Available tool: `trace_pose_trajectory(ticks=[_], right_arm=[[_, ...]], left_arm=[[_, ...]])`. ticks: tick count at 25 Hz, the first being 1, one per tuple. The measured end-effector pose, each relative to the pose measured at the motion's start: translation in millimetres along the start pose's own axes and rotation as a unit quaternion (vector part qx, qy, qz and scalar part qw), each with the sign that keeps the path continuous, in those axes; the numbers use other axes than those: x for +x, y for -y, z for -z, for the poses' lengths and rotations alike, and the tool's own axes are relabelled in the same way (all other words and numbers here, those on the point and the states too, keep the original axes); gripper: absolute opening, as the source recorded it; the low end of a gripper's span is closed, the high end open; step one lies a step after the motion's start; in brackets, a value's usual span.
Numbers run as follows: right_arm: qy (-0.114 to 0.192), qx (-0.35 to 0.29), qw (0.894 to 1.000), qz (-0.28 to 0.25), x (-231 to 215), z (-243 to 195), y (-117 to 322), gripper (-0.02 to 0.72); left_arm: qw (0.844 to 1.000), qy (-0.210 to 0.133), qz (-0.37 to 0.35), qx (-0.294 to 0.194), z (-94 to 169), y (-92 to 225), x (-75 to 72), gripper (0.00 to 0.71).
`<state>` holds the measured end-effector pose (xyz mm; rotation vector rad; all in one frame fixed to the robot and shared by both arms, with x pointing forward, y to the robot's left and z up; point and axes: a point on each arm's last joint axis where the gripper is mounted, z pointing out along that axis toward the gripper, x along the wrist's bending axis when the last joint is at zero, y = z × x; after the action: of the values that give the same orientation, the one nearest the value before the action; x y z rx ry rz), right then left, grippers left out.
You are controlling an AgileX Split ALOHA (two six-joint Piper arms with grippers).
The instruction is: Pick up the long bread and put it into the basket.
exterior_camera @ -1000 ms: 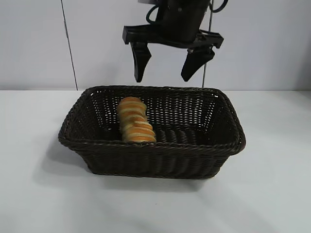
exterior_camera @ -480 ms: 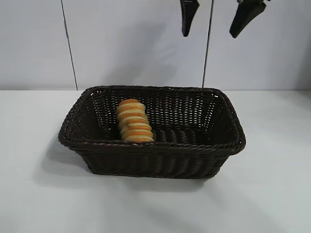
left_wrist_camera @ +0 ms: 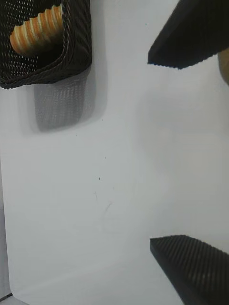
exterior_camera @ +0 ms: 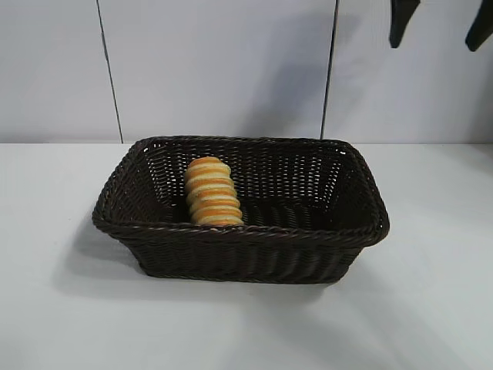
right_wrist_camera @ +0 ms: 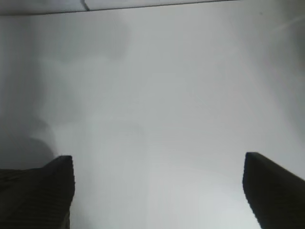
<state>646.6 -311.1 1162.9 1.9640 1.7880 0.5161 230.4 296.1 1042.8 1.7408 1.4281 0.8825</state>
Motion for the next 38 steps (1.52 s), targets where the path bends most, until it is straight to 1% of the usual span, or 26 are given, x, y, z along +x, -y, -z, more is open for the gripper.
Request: trace_pose_trajectory(ticks=[3,5,7,9,13,15,18,20,22,25,26,29,33,38], right_arm=[[0.002,-0.048,0.999,-0.009,-9,52,5,0.687],[0.004,-0.075,0.997,-0.016,-16,87,17,0.687],[0.008,-0.1,0.995,-0.024,-24,125,37,0.686],[0.019,-0.11,0.993,-0.031,-31,152,63,0.686],[0.055,-0.146,0.987,-0.042,-44,203,121,0.686],[0.078,-0.166,0.982,-0.049,-48,223,151,0.686],[0.102,-0.2,0.972,-0.065,-51,248,199,0.686],[0.115,-0.224,0.964,-0.08,-53,256,225,0.686],[0.125,-0.267,0.951,-0.088,-55,265,247,0.686],[0.128,-0.324,0.933,-0.094,-55,275,274,0.686],[0.127,-0.33,0.931,-0.095,-55,274,280,0.686],[0.118,-0.338,0.929,-0.092,-54,269,299,0.685],[0.111,-0.311,0.939,-0.093,-53,247,325,0.685],[0.093,-0.302,0.944,-0.096,-49,221,364,0.684]], left_arm=[[1.0,0.0,0.0,0.0,0,0,0.0,0.687],[1.0,0.0,0.0,0.0,0,0,0.0,0.687],[1.0,0.0,0.0,0.0,0,0,0.0,0.687],[1.0,0.0,0.0,0.0,0,0,0.0,0.687],[1.0,0.0,0.0,0.0,0,0,0.0,0.687],[1.0,0.0,0.0,0.0,0,0,0.0,0.687],[1.0,0.0,0.0,0.0,0,0,0.0,0.687],[1.0,0.0,0.0,0.0,0,0,0.0,0.687],[1.0,0.0,0.0,0.0,0,0,0.0,0.687],[1.0,0.0,0.0,0.0,0,0,0.0,0.687],[1.0,0.0,0.0,0.0,0,0,0.0,0.687],[1.0,0.0,0.0,0.0,0,0,0.0,0.687],[1.0,0.0,0.0,0.0,0,0,0.0,0.687],[1.0,0.0,0.0,0.0,0,0,0.0,0.687]])
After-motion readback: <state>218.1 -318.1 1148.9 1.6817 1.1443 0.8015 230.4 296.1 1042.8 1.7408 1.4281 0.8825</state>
